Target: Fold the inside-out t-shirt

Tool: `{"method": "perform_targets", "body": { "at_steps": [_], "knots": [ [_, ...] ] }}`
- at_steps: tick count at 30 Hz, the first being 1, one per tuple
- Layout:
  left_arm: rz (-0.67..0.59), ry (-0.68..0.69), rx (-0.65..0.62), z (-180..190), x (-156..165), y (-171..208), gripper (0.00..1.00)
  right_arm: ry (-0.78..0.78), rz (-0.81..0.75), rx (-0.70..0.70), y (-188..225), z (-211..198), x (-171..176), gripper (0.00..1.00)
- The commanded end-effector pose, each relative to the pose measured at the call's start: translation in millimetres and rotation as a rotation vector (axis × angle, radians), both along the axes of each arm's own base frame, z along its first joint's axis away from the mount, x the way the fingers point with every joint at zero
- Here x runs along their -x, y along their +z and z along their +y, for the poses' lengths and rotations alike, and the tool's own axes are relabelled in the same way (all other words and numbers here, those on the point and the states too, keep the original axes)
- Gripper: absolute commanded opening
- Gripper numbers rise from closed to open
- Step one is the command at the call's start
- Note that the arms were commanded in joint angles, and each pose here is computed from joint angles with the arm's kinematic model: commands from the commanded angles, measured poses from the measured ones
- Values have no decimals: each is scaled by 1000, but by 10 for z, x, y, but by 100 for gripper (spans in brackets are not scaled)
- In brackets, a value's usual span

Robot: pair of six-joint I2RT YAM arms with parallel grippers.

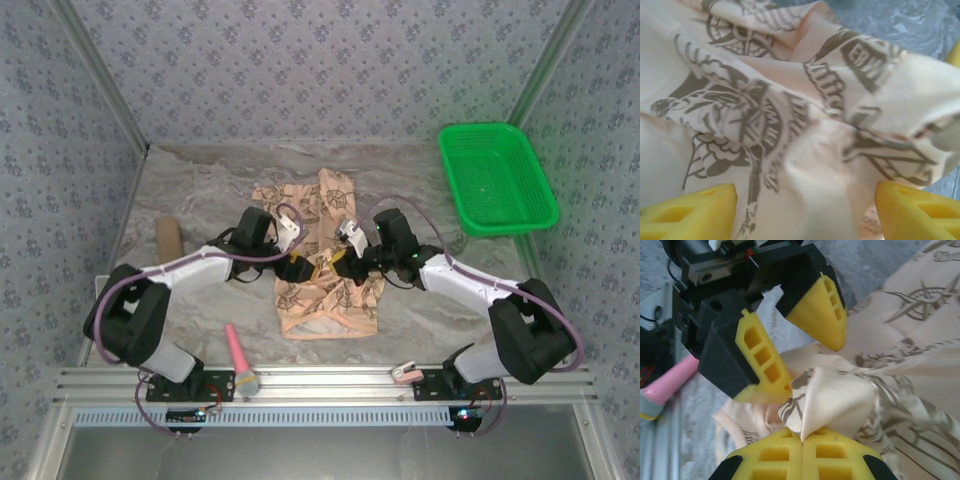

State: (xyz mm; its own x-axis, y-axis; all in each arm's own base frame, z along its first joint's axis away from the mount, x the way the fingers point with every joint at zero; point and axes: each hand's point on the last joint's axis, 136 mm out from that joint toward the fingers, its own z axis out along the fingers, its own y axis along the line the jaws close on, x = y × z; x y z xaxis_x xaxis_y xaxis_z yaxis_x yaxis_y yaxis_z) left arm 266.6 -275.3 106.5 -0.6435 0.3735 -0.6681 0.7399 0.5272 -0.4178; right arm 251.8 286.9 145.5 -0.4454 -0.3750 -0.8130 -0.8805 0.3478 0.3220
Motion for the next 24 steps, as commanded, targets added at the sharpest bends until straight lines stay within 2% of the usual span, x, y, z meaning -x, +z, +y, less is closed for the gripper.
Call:
{"method": "perform_targets", "body": {
  "at_steps": [1, 5, 9, 11, 14, 17, 19, 22, 24],
  "knots": [
    [-150, -38, 12, -75, -84, 233, 75, 15, 95, -2, 70, -61, 69, 0],
    [-142, -71, -36, -148, 9, 40, 77, 0, 121, 2, 26, -110, 45, 0],
    [-152, -75, -45, -331, -56, -46, 74, 79, 121, -68, 128, -39, 166, 0],
    [-161, -53, -50, -340, -132, -21, 64, 74, 82, -81, 145, -43, 156, 0],
    [-182, -87, -12, -358, -107, 147, 31, 27, 71, -63, 91, -112, 66, 0],
    [-175, -139, 62, -310, 18, 380, 14, -121, 53, 33, -69, -275, -170, 1],
    [-137, -173, 132, -292, 127, 539, 0, -245, 13, 127, -196, -440, -357, 6],
    [-47, -246, 202, -314, 323, 654, 0, -346, -82, 208, -324, -604, -543, 14],
    [32, -290, 241, -350, 443, 686, 0, -404, -156, 212, -358, -652, -666, 16]
  ]
}}
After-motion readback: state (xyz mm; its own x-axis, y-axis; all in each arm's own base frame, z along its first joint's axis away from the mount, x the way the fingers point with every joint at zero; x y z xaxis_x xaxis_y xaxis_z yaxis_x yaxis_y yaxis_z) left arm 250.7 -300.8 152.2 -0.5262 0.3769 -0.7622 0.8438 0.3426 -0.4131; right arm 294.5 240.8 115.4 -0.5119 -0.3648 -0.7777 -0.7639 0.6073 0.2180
